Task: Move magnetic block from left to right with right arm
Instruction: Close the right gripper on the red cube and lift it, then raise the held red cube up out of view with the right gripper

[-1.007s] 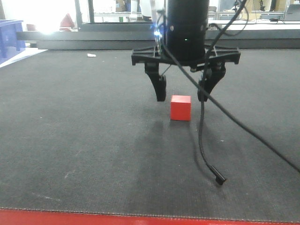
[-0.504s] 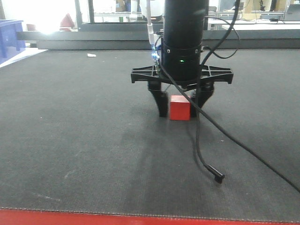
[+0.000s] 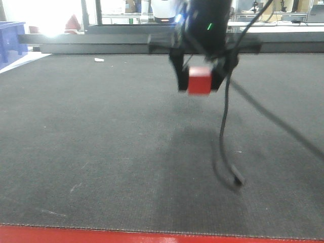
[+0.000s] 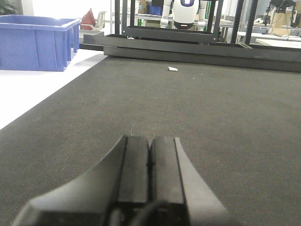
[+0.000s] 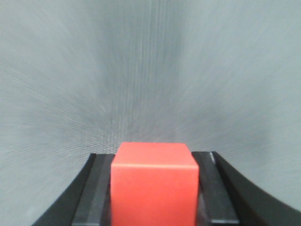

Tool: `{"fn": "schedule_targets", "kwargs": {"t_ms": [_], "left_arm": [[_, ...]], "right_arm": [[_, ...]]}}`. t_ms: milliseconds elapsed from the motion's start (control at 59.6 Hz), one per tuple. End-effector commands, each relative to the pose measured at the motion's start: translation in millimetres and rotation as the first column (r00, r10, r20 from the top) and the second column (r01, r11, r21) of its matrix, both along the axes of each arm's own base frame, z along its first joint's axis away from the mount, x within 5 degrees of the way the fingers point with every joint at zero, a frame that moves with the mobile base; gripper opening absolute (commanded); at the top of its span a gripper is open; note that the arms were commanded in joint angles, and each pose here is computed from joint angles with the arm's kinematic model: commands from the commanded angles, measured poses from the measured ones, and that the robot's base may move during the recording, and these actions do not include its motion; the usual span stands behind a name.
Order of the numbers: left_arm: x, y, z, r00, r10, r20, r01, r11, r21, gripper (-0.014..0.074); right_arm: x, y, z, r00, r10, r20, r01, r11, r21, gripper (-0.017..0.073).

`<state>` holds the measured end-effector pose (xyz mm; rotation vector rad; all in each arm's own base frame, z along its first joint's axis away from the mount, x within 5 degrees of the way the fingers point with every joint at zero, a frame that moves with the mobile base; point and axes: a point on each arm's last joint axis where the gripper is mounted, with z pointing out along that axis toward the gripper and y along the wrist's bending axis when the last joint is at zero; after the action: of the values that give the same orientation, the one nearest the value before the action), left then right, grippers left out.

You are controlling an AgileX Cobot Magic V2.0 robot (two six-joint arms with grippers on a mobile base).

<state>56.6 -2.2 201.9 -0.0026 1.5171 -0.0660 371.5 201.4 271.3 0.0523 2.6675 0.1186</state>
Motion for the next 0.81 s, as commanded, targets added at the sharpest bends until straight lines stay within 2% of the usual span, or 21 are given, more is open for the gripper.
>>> {"fn": "schedule_targets", "kwargs": {"t_ms": [0, 118, 218, 504, 705, 789], "left_arm": [[-1, -0.3, 5, 0.996, -0.007, 0.092, 0.007, 1.000, -0.008, -0.0116], [-1, -0.3, 5, 0.996, -0.007, 0.092, 0.007, 1.000, -0.008, -0.0115], [-1, -0.3, 5, 0.996, -0.007, 0.092, 0.007, 1.000, -0.008, -0.0116], [-1, -0.3, 5, 0.996, -0.007, 0.092, 0.007, 1.000, -0.008, -0.0116], [-1, -0.3, 5, 0.996, -0.007, 0.092, 0.007, 1.000, -0.008, -0.0116], [-1, -0.3, 5, 0.996, -0.007, 0.092, 0.007, 1.000, -0.008, -0.0116]], "right_arm": [[-11, -19, 52, 0.988, 0.062, 0.140, -0.064, 0.998, 0.010, 0.0215], [-29, -46, 60, 0.981, 0.119, 0.155, -0.118, 0.993, -0.013, 0.0215], [-47, -72, 57, 0.976, 0.135, 0.170, -0.134, 0.991, -0.019, 0.0215], [-115, -138, 37, 0.967, 0.074, 0.243, -0.069, 0.997, -0.027, 0.0215], [-173, -160, 26, 0.940, 0.110, 0.324, -0.095, 0.994, -0.061, 0.0215], [-198, -166, 26, 0.916, 0.113, 0.384, -0.098, 0.994, -0.057, 0.0215]]}}
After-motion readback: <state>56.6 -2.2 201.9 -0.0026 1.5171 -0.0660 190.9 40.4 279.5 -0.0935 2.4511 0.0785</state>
